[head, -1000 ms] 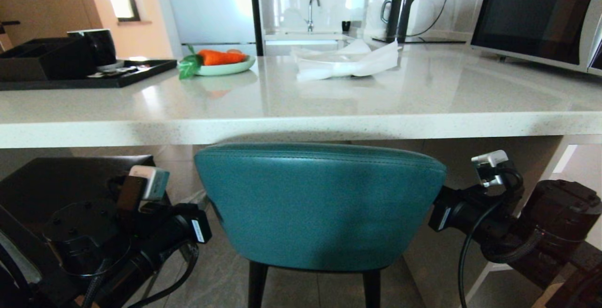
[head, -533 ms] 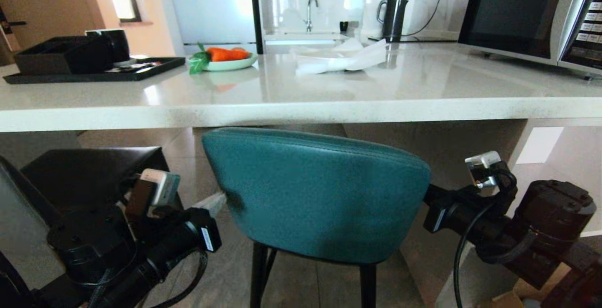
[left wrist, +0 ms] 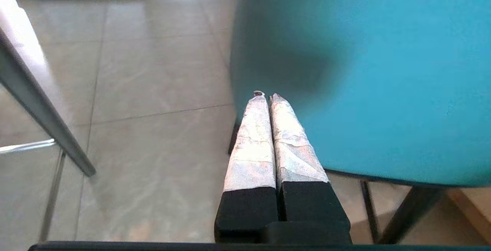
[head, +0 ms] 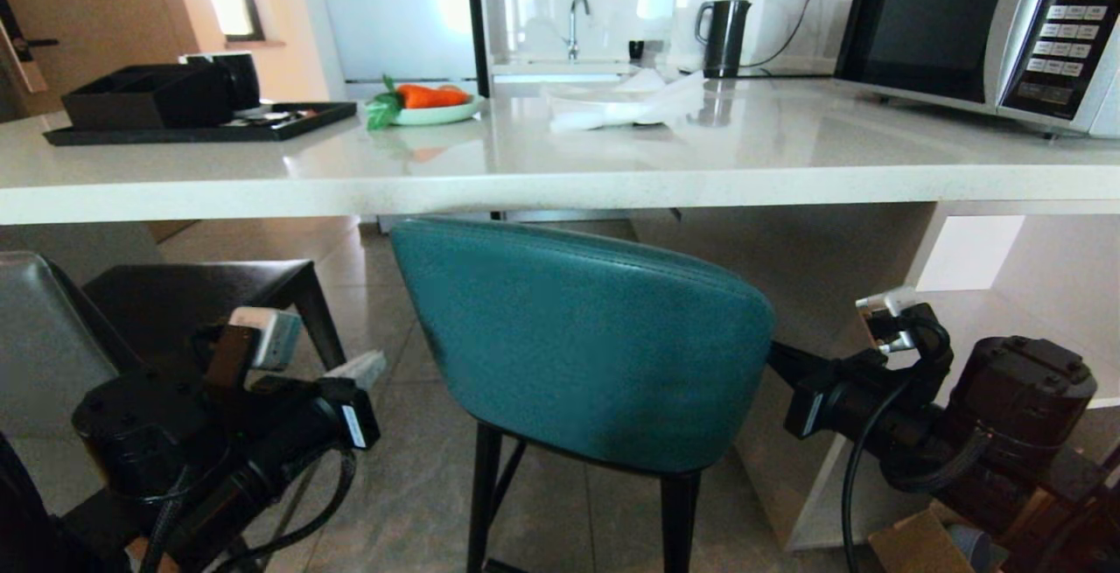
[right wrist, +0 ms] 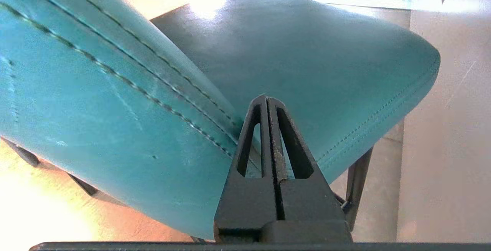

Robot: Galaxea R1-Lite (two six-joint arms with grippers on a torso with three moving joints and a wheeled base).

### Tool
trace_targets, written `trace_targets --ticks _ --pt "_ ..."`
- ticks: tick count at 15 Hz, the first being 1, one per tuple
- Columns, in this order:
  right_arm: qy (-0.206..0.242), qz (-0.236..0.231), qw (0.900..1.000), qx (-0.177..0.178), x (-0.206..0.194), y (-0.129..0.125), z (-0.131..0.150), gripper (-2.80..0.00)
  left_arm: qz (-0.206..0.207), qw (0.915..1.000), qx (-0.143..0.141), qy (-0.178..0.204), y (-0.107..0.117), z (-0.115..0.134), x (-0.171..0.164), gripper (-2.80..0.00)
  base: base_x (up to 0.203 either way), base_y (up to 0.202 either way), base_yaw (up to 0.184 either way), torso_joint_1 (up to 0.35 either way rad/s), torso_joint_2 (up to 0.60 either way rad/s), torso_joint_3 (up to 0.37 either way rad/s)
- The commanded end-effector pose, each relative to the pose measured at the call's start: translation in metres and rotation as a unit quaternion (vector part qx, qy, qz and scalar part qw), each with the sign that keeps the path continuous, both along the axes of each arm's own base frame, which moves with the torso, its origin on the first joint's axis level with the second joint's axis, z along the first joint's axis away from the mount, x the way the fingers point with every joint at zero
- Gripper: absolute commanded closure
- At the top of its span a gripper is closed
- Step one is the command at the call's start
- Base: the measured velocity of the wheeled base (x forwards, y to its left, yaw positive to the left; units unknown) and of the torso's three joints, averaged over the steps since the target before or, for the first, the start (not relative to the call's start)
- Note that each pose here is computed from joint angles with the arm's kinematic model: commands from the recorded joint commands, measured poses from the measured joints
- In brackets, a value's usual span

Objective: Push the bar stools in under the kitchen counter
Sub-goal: Pull the blue chair out from under the dining table

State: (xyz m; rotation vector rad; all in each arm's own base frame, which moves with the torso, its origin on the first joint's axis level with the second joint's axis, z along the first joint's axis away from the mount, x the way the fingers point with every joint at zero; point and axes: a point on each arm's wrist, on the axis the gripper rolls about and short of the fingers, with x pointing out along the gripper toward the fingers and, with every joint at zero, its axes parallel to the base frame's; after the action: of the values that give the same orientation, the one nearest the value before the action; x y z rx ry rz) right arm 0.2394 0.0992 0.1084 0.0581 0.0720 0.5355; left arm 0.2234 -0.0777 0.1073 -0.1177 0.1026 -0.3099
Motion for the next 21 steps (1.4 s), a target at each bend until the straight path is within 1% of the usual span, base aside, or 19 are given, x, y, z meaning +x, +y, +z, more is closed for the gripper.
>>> trace_targets --ticks 1,2,3,5,7,9,12,13,17,19,21 --pt "-0.004 -0.004 1.000 0.003 0.001 -0.001 0.001 0.00 -0.013 0.9998 -0.006 0.013 0.030 -0.008 0.018 0.00 0.000 0.000 0.000 0.000 0.00 0.000" --pt "-0.004 -0.005 1.000 0.003 0.001 -0.002 0.001 0.00 -0.018 0.9998 -0.009 0.005 0.040 -0.008 0.032 0.00 0.000 0.000 0.000 0.000 0.00 0.000" --pt "-0.004 -0.005 1.000 0.002 0.001 -0.001 0.001 0.00 -0.018 0.9997 -0.010 -0.008 0.046 -0.006 0.046 0.00 0.000 0.000 0.000 0.000 0.00 0.000" --pt "-0.002 -0.004 1.000 0.001 0.001 -0.001 -0.001 0.00 -0.027 0.9991 -0.009 -0.030 0.050 -0.005 0.070 0.00 0.000 0.000 0.000 0.000 0.00 0.000" --pt "0.004 -0.004 1.000 -0.001 0.002 -0.001 -0.004 0.00 -0.050 0.9978 -0.006 -0.044 0.047 -0.008 0.091 0.00 0.000 0.000 0.000 0.000 0.00 0.000" --pt "0.007 -0.004 1.000 -0.002 0.004 0.000 -0.006 0.00 -0.076 0.9945 -0.005 -0.072 0.042 0.000 0.104 0.00 0.000 0.000 0.000 0.000 0.00 0.000" --pt "0.004 -0.005 1.000 -0.001 0.008 0.001 -0.006 0.00 -0.094 0.9916 -0.006 -0.089 0.034 -0.004 0.126 0.00 0.000 0.000 0.000 0.000 0.00 0.000" --pt "0.004 -0.005 1.000 -0.002 0.008 0.001 -0.006 0.00 -0.106 0.9895 -0.006 -0.097 0.031 -0.002 0.132 0.00 0.000 0.000 0.000 0.000 0.00 0.000" --pt "0.007 -0.004 1.000 -0.003 0.010 0.002 -0.008 0.00 -0.141 0.9815 -0.010 -0.129 0.012 0.006 0.146 0.00 0.000 0.000 0.000 0.000 0.00 0.000" --pt "0.006 -0.004 1.000 -0.003 0.011 0.002 -0.008 0.00 -0.166 0.9778 -0.011 -0.127 0.001 0.006 0.142 0.00 0.000 0.000 0.000 0.000 0.00 0.000" --pt "0.005 -0.004 1.000 -0.003 0.011 0.002 -0.008 0.00 -0.177 0.9770 -0.012 -0.118 -0.005 0.006 0.132 0.00 0.000 0.000 0.000 0.000 0.00 0.000"
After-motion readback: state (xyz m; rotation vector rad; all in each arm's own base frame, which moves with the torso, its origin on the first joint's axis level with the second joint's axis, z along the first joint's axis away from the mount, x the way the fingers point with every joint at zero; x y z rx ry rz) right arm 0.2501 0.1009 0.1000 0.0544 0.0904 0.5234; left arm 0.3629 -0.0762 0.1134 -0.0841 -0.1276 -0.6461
